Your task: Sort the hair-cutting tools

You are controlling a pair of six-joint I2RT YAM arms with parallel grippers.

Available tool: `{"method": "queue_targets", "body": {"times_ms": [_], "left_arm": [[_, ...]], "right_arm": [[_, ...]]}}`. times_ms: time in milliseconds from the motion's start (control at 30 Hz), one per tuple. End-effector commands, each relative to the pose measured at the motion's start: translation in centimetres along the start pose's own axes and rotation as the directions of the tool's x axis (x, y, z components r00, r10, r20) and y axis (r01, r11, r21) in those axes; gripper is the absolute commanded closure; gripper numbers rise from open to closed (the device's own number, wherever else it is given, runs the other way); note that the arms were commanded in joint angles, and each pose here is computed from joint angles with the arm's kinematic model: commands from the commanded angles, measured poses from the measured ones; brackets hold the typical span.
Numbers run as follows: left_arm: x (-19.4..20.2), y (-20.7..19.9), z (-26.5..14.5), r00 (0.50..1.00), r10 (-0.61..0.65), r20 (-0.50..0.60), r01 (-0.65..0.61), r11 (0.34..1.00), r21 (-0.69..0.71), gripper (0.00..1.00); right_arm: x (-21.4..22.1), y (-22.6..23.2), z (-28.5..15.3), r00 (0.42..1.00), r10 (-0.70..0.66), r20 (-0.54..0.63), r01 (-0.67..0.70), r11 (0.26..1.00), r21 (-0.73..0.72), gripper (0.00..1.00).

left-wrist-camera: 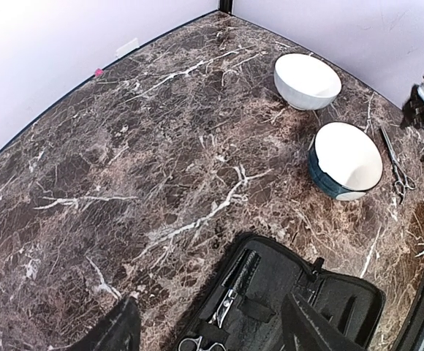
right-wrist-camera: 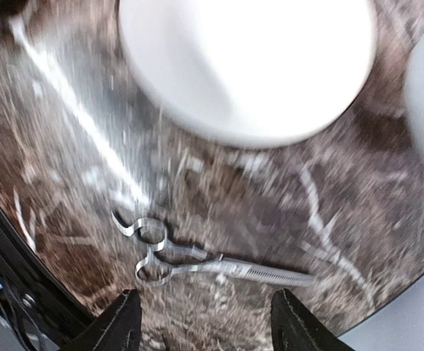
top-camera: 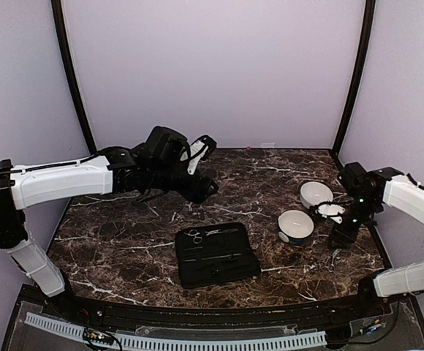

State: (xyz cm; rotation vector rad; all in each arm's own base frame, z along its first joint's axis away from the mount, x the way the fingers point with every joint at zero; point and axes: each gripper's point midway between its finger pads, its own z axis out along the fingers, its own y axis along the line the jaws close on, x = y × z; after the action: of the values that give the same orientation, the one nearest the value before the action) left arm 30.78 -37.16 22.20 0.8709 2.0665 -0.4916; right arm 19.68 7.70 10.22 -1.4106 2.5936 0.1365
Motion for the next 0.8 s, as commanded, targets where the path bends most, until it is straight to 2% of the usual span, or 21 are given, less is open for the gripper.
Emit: {"method": "queue_targets", "body": {"times_ms": [0,133,267,533,767], "left_arm": [[-3.2,-0.4,-1.3,0.994,0.045,0.103,-0.046,0.999,0.007,0.33],[-2.7,-0.2,-1.1,0.995,0.049,0.082,-0.048,0.999,-0.004,0.33],[-1.8,-0.5,-1.0,0.997,0.036,0.066,-0.037,0.999,0.017,0.35],[-0.5,-0.3,-1.3,0.998,0.035,0.057,-0.036,0.999,0.009,0.35],[0.1,-0.6,-1.0,0.998,0.034,0.045,-0.036,0.999,0.028,0.36]], "right_arm": [[4.3,-0.8,1.2,0.991,-0.048,-0.128,0.061,0.993,0.104,0.41],[5.3,-1.5,2.2,0.989,-0.028,-0.146,0.045,0.992,0.116,0.46],[6.2,-2.4,3.5,0.983,-0.016,-0.185,0.039,0.992,0.12,0.6],[8.0,-3.5,5.5,0.963,-0.037,-0.268,0.081,0.985,0.155,0.67],[8.4,-3.9,5.7,0.956,-0.056,-0.286,0.109,0.979,0.173,0.68]]}}
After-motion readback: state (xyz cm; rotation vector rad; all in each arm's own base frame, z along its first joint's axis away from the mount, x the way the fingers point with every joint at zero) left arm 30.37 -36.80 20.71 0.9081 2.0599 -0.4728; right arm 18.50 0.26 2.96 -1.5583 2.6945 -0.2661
